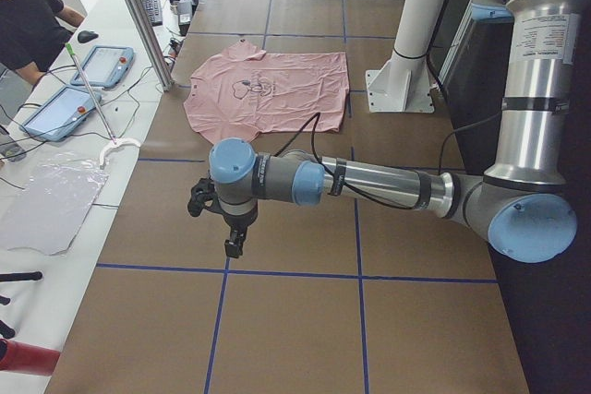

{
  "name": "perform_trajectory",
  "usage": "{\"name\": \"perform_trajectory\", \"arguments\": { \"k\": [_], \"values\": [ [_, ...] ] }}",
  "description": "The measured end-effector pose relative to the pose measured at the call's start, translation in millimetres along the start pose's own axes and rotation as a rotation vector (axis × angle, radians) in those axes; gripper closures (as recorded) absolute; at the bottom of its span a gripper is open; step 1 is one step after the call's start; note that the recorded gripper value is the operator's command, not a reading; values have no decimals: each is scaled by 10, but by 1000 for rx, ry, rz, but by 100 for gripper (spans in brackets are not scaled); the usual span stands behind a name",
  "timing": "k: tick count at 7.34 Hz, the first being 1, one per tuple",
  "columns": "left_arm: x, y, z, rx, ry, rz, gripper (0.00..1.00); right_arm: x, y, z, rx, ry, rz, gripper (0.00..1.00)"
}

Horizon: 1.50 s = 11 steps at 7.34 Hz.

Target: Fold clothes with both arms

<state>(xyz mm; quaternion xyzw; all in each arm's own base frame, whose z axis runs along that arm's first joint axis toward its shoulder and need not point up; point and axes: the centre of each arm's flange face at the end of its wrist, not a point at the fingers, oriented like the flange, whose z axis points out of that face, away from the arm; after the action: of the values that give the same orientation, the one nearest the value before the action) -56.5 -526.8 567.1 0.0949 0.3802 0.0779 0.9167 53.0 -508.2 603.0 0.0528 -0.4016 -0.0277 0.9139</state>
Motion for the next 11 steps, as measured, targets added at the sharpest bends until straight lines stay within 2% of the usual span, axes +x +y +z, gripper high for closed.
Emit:
{"name": "perform_trajectory", "arguments": {
  "k": [1,2,4,6,8,9,11],
  "values": [
    [163,-278,-167,49,2,52,0,-261,-227,-11,52,-1,-104,0],
    [328,-464,-212,100,18,121,0,-493,-448,24,83,-7,-181,0],
    [635,-663,-107,172,63,201,0,-1220,-988,287,68,-43,-250,0],
    [1028,-990,-27,215,98,247,0,-2041,-1546,508,45,-78,-196,0],
    [1504,-1314,252,211,123,207,0,-2819,-1905,825,51,-63,-143,0],
    [1700,-1397,345,236,119,161,0,-3162,-1949,1038,76,-45,-113,0],
    [2181,-1496,604,282,113,51,0,-3652,-1924,1596,165,-20,-44,0]
  ]
}}
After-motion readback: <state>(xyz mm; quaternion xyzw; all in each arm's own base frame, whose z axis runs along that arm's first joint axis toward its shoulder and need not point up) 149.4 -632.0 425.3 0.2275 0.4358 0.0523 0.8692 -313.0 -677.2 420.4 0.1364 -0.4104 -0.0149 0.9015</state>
